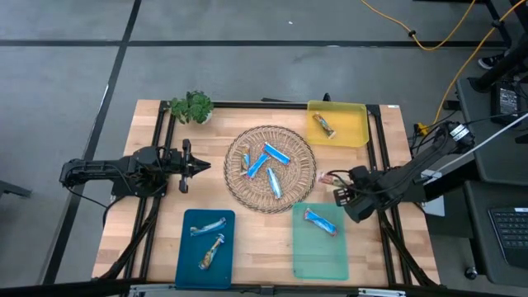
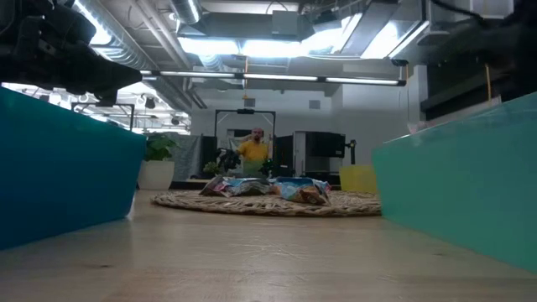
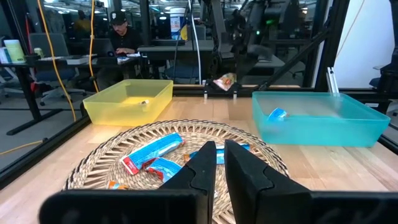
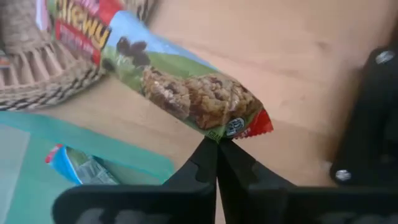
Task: Pick and place Granola Bars by type
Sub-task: Put the red granola bar into the green bin
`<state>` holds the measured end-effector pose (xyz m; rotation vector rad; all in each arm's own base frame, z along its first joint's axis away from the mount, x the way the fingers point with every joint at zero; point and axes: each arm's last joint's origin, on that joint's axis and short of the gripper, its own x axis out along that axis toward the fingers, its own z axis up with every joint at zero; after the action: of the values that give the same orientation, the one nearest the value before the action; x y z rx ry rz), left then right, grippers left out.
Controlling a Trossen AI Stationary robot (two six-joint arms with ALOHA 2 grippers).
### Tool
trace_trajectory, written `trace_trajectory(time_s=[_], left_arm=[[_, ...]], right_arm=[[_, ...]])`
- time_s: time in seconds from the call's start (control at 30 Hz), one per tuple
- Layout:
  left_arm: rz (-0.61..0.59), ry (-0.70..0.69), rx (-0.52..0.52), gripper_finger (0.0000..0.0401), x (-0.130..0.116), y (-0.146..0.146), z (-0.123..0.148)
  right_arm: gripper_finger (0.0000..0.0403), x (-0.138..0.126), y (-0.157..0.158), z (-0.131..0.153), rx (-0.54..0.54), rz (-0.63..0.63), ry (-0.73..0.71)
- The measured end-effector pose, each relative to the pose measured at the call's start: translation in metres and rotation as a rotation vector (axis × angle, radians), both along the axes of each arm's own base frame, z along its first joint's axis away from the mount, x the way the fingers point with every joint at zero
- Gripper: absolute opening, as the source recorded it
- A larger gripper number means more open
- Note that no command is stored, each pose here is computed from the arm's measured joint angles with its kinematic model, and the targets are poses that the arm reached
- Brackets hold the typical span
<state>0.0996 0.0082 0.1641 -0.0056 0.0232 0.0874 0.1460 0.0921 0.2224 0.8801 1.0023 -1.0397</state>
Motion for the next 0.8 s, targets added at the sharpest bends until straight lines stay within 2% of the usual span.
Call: trace_trajectory(time_s=[0.33, 0.8], left_arm=[[0.000, 0.000, 0.000, 0.0025, 0.000, 0.000, 0.000], [0.000, -0.001, 0.000, 0.0025, 0.000, 0.000, 0.000]], right_arm=[[0.0006, 0.005, 0.003, 0.054, -0.003, 0.123, -0.013], [0.0005, 0.010, 0.006, 0.119, 0.010, 0.394, -0.133]])
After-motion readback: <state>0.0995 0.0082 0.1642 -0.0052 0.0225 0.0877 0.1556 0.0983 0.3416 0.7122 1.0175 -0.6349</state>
